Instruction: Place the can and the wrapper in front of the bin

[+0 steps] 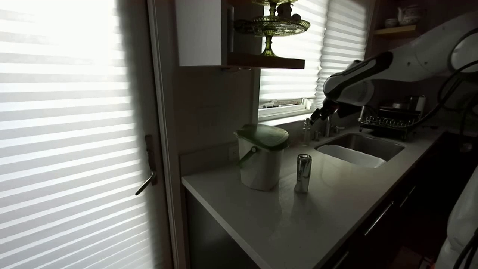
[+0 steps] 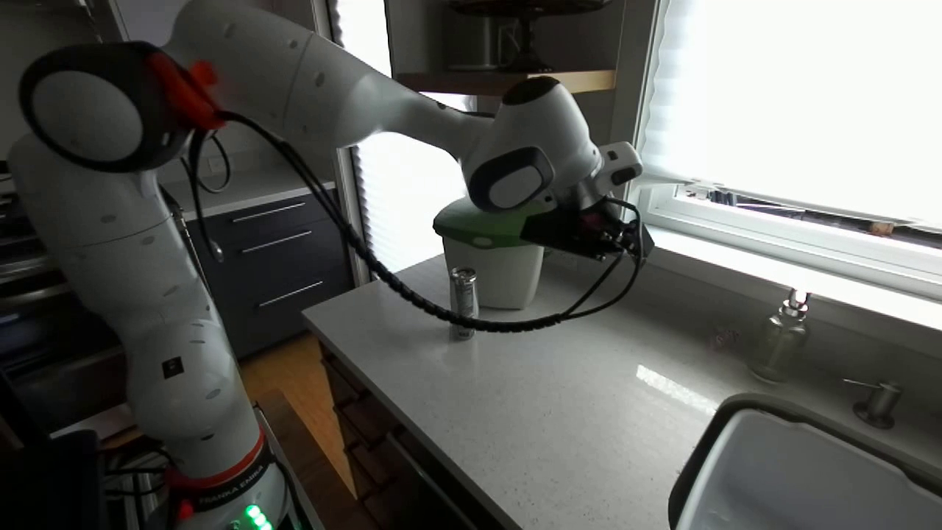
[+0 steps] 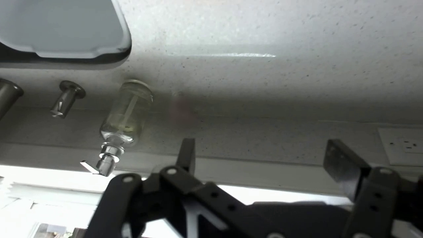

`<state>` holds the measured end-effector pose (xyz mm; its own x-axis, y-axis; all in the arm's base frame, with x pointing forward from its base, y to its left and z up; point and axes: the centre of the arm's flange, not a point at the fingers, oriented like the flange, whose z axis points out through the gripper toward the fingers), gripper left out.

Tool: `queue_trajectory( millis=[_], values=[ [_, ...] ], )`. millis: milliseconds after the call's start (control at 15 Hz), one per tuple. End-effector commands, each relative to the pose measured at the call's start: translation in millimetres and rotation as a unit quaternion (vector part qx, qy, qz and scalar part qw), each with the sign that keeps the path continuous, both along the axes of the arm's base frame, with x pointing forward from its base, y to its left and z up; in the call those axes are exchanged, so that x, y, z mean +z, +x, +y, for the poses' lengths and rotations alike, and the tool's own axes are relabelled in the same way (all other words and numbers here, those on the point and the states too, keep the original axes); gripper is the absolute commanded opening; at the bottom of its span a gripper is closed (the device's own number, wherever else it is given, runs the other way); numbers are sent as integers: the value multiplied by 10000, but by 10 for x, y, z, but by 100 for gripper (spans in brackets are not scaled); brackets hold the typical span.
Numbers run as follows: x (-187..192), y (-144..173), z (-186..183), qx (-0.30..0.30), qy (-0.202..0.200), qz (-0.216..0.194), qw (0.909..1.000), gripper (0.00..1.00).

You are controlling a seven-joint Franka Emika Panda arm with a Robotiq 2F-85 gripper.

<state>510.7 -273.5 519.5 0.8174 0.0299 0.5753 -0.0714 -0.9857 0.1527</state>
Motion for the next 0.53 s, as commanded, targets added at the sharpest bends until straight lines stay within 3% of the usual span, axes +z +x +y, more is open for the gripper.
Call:
queue_trajectory(
  millis=[0,400,467],
  values=[
    [-202,773,-455,-21,2,-127,9999,100],
    [-595,1542,-986,-138,-9,-324,9994,100],
    [-533,1123,-629,-154,19,-311,9994,100]
  ],
)
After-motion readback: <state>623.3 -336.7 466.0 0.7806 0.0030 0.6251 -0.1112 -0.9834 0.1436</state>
